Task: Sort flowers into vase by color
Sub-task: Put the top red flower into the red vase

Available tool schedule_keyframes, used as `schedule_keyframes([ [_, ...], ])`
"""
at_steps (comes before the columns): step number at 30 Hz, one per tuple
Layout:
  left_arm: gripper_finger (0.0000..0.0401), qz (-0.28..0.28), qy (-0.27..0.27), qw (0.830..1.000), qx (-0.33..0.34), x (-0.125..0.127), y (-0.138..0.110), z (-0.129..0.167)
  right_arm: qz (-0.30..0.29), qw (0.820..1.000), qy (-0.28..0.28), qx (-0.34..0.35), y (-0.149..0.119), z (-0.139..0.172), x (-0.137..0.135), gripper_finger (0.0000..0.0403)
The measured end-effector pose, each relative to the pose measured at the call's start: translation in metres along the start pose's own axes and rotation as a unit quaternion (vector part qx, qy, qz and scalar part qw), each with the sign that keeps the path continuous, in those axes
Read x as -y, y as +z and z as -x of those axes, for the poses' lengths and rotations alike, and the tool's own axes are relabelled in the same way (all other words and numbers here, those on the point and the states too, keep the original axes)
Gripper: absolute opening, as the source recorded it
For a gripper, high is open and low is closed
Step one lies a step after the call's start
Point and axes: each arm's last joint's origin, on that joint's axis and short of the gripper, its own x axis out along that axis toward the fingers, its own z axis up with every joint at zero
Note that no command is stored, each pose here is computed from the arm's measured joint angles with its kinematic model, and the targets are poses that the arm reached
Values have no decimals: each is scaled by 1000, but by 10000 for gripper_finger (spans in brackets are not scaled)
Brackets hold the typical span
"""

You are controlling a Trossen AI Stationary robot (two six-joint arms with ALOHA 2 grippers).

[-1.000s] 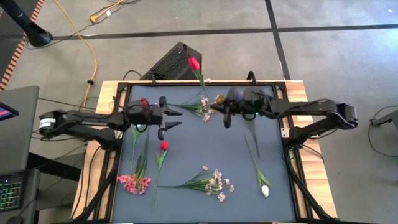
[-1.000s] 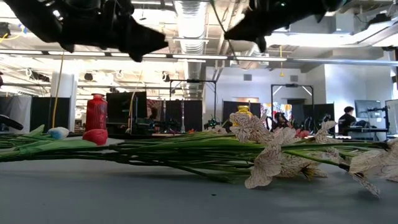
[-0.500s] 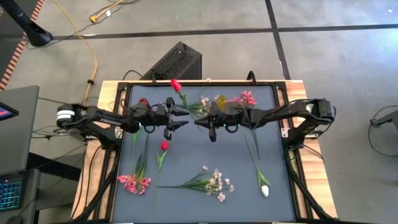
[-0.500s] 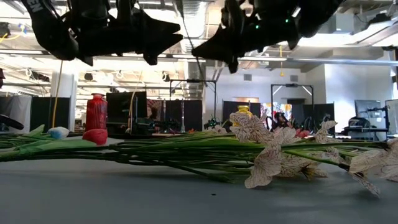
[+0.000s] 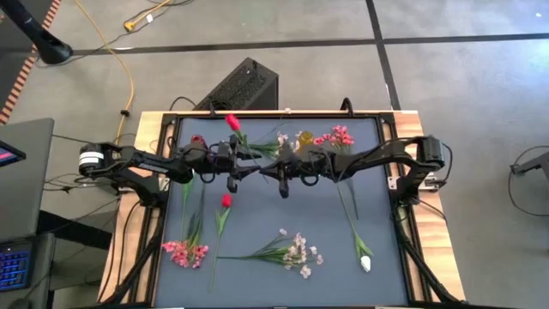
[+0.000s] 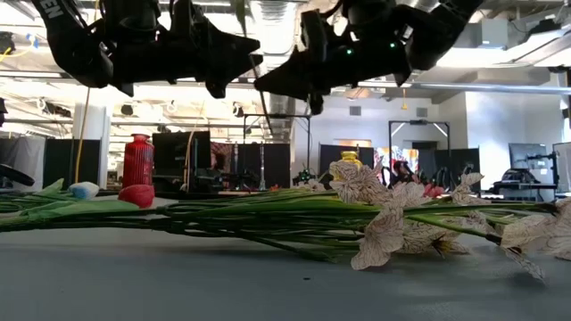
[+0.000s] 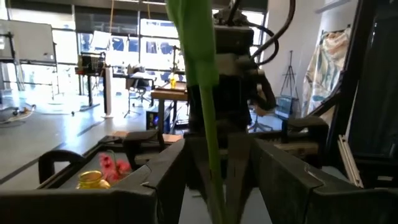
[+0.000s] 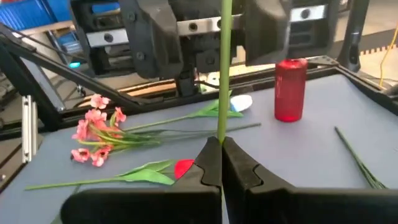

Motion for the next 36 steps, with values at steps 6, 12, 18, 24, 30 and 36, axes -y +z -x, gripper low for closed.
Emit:
schedule_keyframes([
  [6,169,1,0,1000,-6,-2,-1,1,10,1000,-1,5,3,-2,1,23],
  [12,169,9,8,1000,-12,-8,-1,2,15,1000,-2,8,7,1,1,23],
  [18,166,12,4,1000,-14,-8,-2,2,26,1000,-6,11,7,1,3,23],
  [24,114,12,-2,1000,-14,-8,-2,2,28,999,-7,18,9,1,4,23],
  [30,40,-7,-5,1000,-15,-8,-2,2,28,999,-8,19,9,1,5,25],
  [36,5,-16,-21,1000,-16,-7,-2,2,28,999,-7,19,9,1,5,47],
])
